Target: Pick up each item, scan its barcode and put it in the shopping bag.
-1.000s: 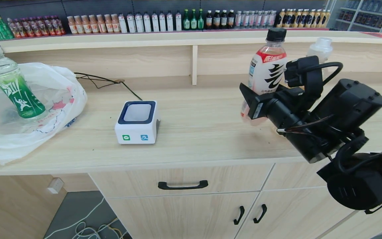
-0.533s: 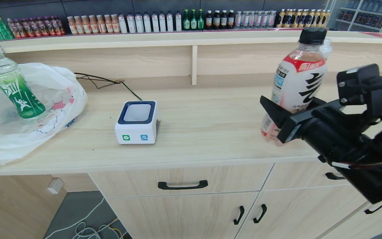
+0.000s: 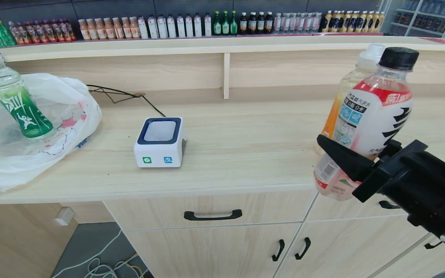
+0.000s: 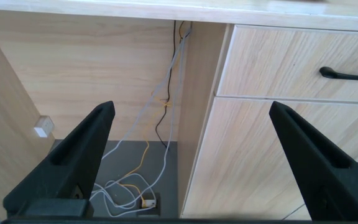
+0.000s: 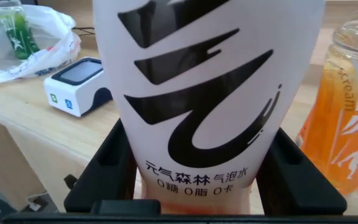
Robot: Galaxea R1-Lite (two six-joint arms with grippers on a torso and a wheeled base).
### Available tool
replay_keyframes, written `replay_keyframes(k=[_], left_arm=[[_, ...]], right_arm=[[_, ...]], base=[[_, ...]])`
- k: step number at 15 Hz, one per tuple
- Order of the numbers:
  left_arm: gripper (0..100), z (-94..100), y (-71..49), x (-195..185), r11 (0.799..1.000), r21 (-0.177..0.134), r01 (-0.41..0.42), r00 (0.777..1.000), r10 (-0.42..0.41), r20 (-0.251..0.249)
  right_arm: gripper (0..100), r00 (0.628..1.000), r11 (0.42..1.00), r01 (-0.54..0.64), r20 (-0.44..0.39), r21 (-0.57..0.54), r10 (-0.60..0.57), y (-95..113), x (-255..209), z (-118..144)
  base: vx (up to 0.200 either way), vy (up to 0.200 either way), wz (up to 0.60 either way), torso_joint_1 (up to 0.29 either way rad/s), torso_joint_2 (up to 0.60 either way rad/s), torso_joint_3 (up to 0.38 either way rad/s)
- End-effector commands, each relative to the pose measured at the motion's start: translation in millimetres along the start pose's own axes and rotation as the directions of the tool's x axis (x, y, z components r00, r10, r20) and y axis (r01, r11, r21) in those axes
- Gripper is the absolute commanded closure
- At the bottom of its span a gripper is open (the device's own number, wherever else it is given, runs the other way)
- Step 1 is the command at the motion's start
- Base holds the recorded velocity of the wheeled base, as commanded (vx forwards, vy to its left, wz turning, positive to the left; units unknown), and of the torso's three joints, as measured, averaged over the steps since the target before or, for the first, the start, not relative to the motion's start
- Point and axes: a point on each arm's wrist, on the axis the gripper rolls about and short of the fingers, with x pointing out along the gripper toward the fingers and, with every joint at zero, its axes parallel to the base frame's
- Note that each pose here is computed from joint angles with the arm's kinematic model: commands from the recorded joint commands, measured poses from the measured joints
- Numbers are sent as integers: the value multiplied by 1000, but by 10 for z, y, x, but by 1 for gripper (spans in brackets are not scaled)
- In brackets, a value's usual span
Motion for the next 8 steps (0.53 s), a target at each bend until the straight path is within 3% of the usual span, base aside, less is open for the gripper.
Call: replay_keyframes(k=[1, 5, 8], left_arm=[[0, 0, 0, 0, 1000, 0, 0, 1000, 0, 1], [0, 0, 0, 0, 1000, 0, 0, 1000, 0, 1], [0, 0, 0, 0, 1000, 0, 0, 1000, 0, 1]], right_arm=[[100, 998, 996, -66, -2, 61, 66, 14, -11, -16], [100, 991, 957, -123, -22, 264, 134, 25, -1, -91], [100, 975, 934, -209, -9, 291, 221, 55, 64, -115]], base=[[0, 0, 0, 0, 0, 0], [0, 0, 0, 0, 0, 0], [0, 0, 0, 0, 0, 0]])
